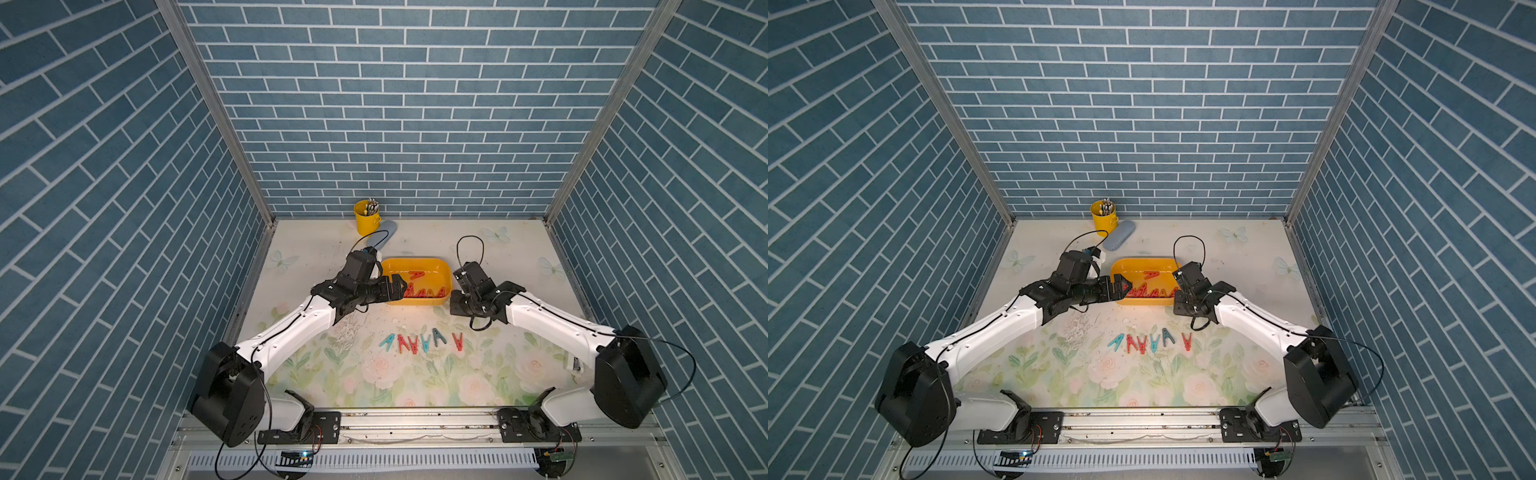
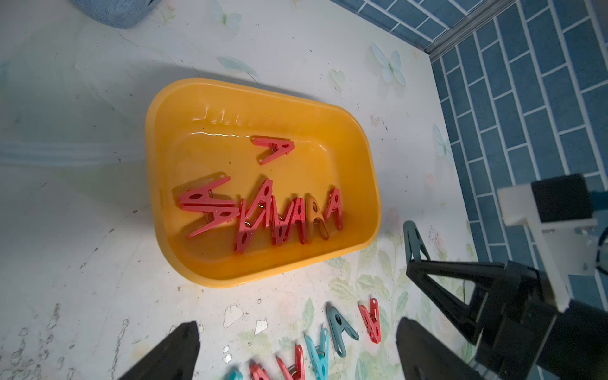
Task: Take the clothespins out of the storage box
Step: Place the clothespin at the center of the board.
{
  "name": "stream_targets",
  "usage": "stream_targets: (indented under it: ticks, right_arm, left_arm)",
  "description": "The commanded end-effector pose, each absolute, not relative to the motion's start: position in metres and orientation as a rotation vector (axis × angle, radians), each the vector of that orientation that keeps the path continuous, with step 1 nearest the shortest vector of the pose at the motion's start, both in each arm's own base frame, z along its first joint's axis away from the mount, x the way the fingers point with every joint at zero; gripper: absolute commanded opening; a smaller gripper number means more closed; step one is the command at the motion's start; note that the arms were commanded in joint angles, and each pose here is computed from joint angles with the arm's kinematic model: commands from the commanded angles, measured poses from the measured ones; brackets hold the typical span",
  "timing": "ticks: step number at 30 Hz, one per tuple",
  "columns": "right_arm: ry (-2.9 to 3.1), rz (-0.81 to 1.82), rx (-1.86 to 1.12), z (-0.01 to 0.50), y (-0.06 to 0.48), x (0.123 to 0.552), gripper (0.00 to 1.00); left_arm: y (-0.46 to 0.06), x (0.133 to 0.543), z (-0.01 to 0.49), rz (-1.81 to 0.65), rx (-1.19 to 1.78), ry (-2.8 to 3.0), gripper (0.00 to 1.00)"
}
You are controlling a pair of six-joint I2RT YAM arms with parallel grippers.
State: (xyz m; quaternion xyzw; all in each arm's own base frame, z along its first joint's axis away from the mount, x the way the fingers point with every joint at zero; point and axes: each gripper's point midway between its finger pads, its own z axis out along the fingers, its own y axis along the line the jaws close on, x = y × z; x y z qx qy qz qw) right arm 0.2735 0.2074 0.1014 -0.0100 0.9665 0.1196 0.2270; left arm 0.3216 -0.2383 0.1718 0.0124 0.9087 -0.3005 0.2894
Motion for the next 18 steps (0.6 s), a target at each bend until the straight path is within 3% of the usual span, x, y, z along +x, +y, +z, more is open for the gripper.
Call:
stream_targets:
  ticks: [1, 18]
  right_arm:
    - [2.683, 0.365, -0.032, 0.092, 0.203, 0.253, 0.0]
    - [2.799, 0.395, 0.057, 0.034, 0.171, 0.191, 0.0]
  left_arm:
    - [-0.245, 0.328, 0.185, -0.809, 0.056, 2.397, 1.0]
    - [-0.258, 0.328, 0.183, -0.785, 0.071, 2.418, 0.99]
